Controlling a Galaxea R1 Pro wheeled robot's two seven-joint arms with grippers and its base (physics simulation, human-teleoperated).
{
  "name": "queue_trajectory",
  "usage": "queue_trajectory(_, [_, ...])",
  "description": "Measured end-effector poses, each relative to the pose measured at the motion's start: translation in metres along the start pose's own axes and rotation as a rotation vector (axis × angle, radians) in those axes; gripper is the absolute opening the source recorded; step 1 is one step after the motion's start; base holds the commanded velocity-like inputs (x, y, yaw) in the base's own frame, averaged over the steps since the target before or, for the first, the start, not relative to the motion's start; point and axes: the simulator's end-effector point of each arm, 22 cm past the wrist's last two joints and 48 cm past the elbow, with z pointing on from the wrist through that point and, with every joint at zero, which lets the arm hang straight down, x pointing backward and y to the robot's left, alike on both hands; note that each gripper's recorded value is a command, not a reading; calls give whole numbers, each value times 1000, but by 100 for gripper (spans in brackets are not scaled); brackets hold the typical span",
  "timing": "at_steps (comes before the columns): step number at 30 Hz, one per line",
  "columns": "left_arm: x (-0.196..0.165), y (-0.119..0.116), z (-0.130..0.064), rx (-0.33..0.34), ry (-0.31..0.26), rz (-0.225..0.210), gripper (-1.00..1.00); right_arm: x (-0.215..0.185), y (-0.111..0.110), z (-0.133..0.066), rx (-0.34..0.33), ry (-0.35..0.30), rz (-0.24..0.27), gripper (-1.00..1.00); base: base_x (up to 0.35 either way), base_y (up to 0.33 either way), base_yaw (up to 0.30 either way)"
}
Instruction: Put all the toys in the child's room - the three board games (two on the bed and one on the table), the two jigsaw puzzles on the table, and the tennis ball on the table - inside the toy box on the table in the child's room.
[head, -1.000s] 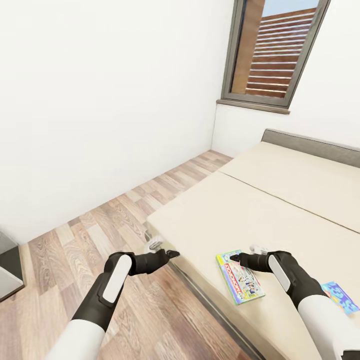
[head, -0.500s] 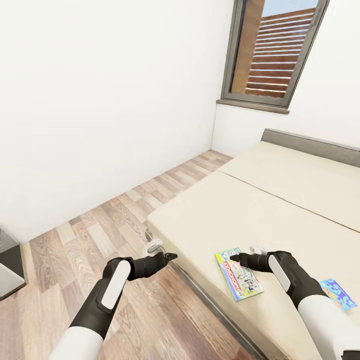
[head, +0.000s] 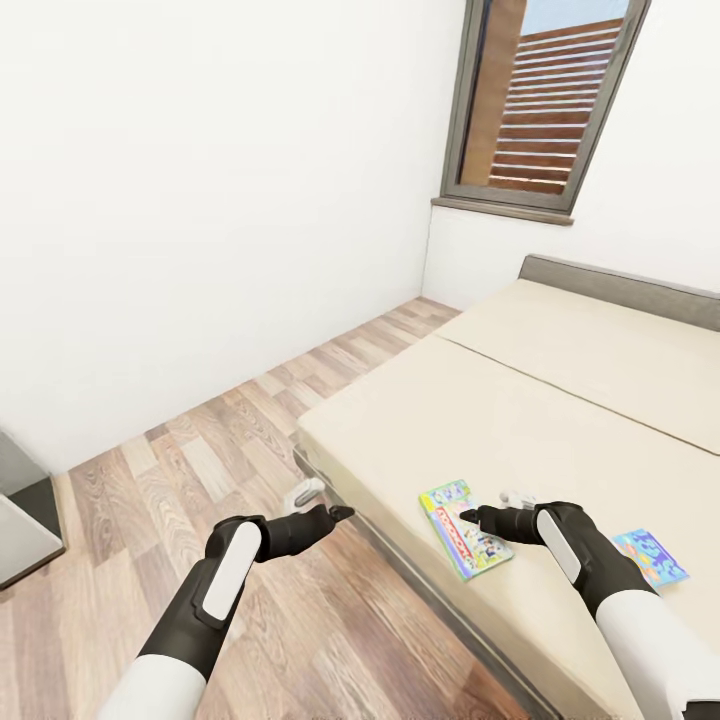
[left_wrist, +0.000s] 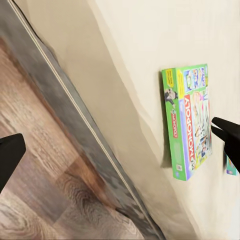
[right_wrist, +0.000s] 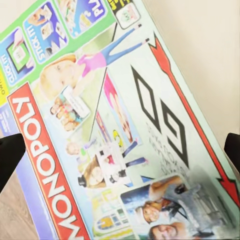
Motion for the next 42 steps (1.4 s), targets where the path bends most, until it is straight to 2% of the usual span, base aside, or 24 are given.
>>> queue_trajectory(20, [0,0,0,0,-2,0,100,0,0,0,0,0,0,100,-15,0,4])
queue_trajectory(42, [0,0,0,0,-2,0,100,0,0,0,0,0,0,100,-1,0,53])
